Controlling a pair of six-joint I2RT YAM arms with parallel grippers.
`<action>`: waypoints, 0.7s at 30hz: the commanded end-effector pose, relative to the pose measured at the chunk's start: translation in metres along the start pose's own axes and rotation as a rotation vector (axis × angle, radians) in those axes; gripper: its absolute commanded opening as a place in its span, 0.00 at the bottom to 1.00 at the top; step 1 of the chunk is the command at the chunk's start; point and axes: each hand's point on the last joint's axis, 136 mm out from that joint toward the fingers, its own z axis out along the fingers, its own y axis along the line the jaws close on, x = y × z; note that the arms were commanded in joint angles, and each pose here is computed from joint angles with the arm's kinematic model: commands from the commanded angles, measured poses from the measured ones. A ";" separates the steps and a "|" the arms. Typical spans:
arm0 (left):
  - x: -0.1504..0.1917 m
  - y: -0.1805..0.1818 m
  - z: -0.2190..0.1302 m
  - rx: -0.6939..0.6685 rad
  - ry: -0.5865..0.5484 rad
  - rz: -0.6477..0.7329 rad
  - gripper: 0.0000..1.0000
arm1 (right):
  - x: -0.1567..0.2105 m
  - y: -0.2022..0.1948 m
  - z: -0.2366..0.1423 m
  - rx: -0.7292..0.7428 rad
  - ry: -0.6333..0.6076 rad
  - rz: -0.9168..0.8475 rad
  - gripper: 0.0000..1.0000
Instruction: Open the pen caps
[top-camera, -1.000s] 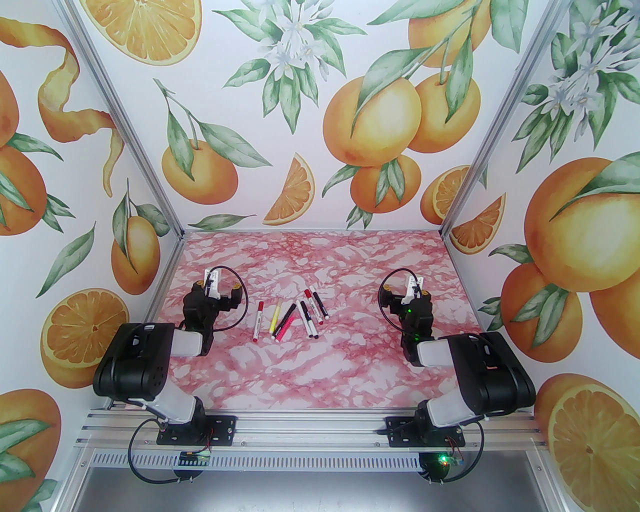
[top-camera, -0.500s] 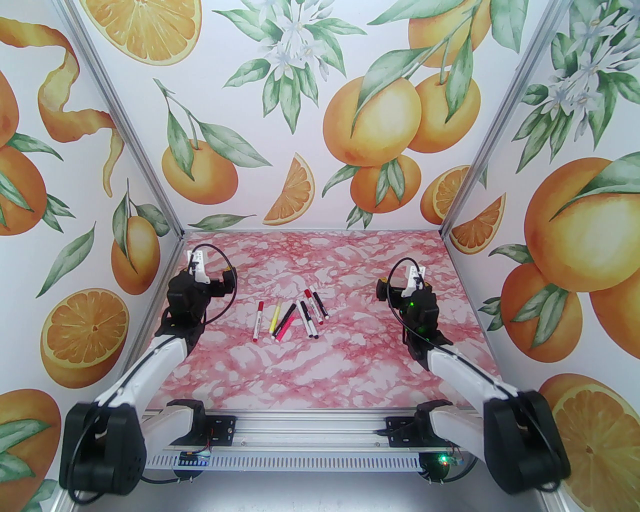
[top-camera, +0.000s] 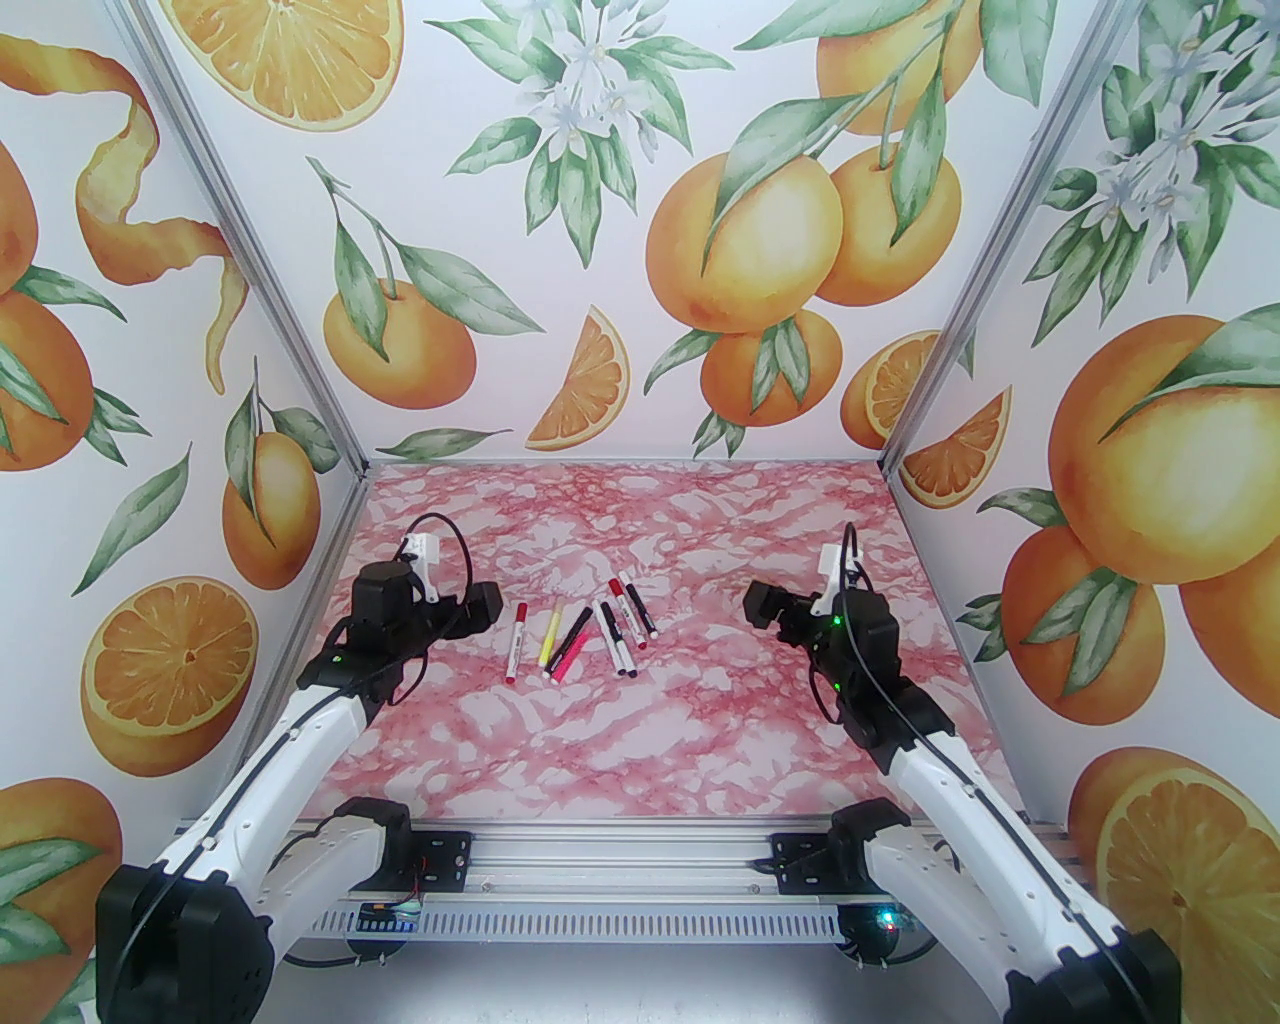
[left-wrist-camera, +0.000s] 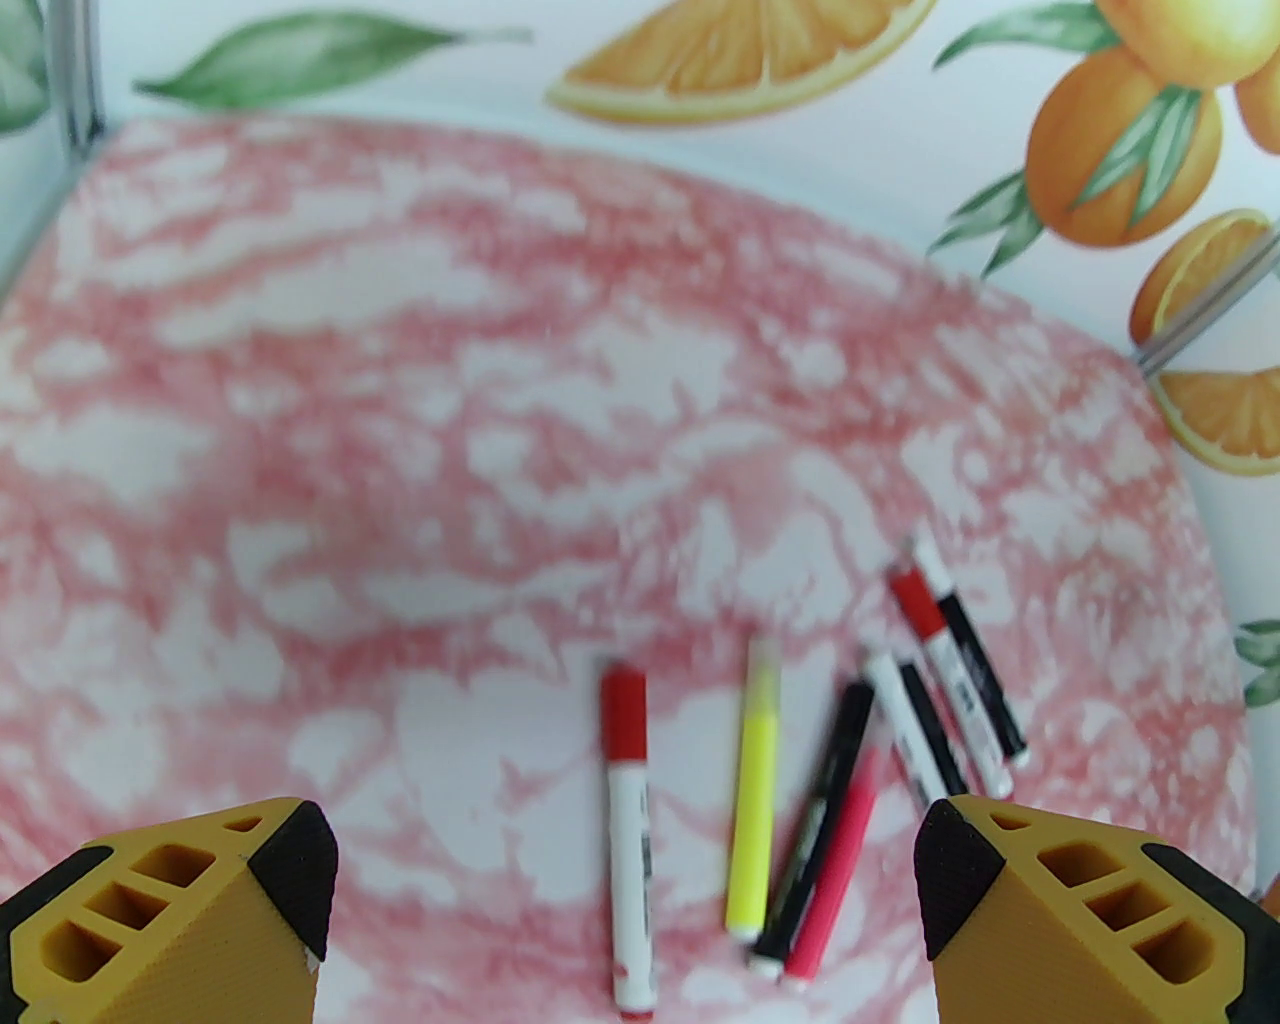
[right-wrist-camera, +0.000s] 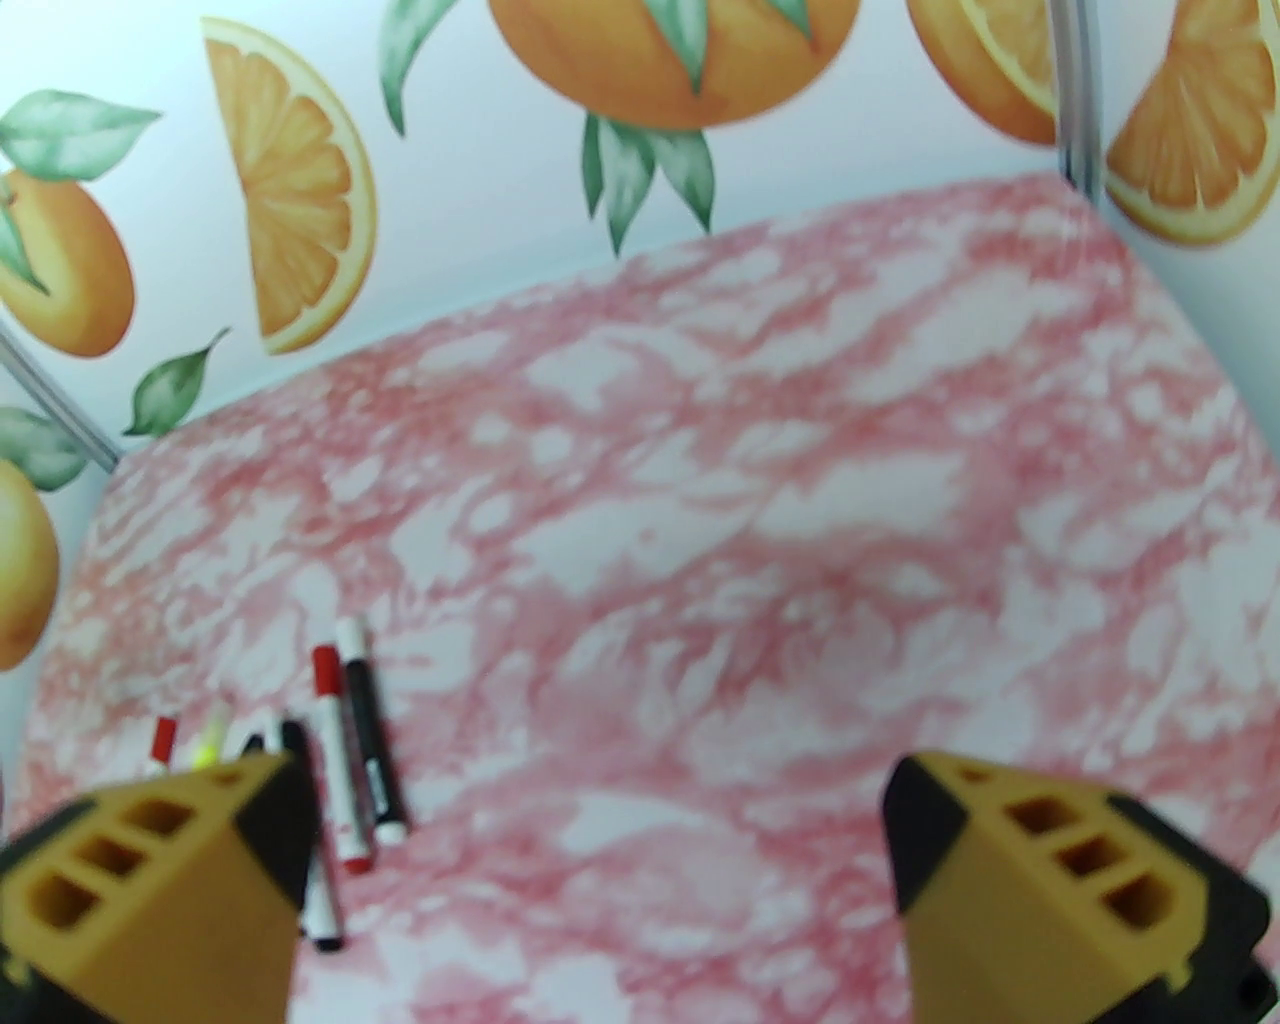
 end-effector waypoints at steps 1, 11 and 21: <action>0.028 0.008 -0.004 -0.044 0.095 -0.048 1.00 | 0.030 0.002 -0.003 -0.023 0.129 0.078 1.00; 0.067 0.012 0.023 -0.120 0.294 -0.053 1.00 | 0.041 0.016 -0.036 -0.054 0.222 0.086 1.00; 0.100 0.000 0.045 -0.121 0.445 0.012 1.00 | 0.032 0.010 -0.068 -0.053 0.148 0.089 1.00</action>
